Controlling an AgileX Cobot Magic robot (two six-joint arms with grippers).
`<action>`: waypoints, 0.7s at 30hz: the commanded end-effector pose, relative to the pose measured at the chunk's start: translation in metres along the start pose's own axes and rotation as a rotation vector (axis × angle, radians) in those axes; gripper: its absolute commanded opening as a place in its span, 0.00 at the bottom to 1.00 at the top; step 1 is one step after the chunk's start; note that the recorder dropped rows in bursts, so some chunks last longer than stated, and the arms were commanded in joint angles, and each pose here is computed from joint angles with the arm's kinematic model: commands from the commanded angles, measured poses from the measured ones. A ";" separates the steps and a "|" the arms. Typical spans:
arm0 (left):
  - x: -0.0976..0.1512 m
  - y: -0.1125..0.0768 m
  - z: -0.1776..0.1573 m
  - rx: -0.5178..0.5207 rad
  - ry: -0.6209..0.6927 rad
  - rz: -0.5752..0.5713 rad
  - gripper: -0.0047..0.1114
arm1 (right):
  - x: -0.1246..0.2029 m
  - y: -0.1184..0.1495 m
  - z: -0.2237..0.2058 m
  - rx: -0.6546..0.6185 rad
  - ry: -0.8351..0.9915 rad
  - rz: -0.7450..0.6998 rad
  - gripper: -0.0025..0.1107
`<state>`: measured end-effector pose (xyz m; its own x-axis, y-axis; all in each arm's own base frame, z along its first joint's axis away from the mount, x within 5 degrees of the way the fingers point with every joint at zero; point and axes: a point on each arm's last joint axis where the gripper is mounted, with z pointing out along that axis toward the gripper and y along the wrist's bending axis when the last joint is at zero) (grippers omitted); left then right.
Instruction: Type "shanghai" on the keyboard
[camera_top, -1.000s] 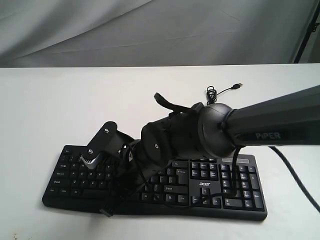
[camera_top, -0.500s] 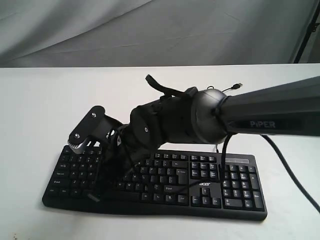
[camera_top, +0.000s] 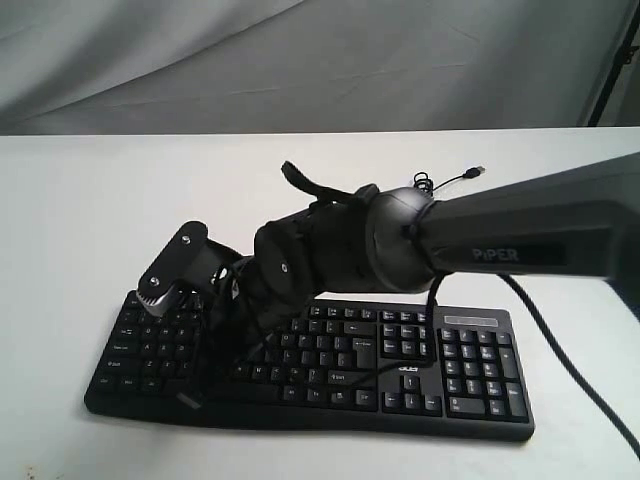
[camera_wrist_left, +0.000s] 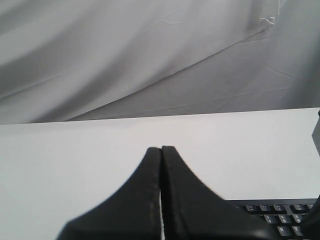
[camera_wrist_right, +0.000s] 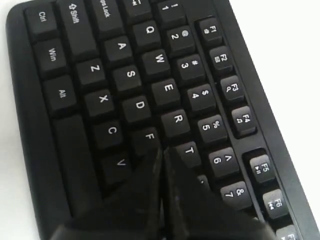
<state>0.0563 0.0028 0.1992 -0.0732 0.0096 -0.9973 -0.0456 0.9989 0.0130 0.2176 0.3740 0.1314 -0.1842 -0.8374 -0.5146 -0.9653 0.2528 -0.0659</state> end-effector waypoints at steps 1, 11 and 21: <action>0.000 0.000 0.000 0.007 -0.006 -0.004 0.04 | -0.005 -0.004 -0.002 0.018 -0.028 -0.015 0.02; 0.000 0.000 0.000 0.007 -0.006 -0.004 0.04 | -0.010 -0.008 -0.004 0.004 -0.013 -0.018 0.02; 0.000 0.000 0.000 0.007 -0.006 -0.004 0.04 | -0.006 -0.008 0.002 -0.010 0.002 -0.006 0.02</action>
<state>0.0563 0.0028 0.1992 -0.0732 0.0096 -0.9973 -0.0456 0.9989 0.0130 0.2235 0.3789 0.1311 -0.1743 -0.8444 -0.5065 -0.9697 0.2366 -0.0608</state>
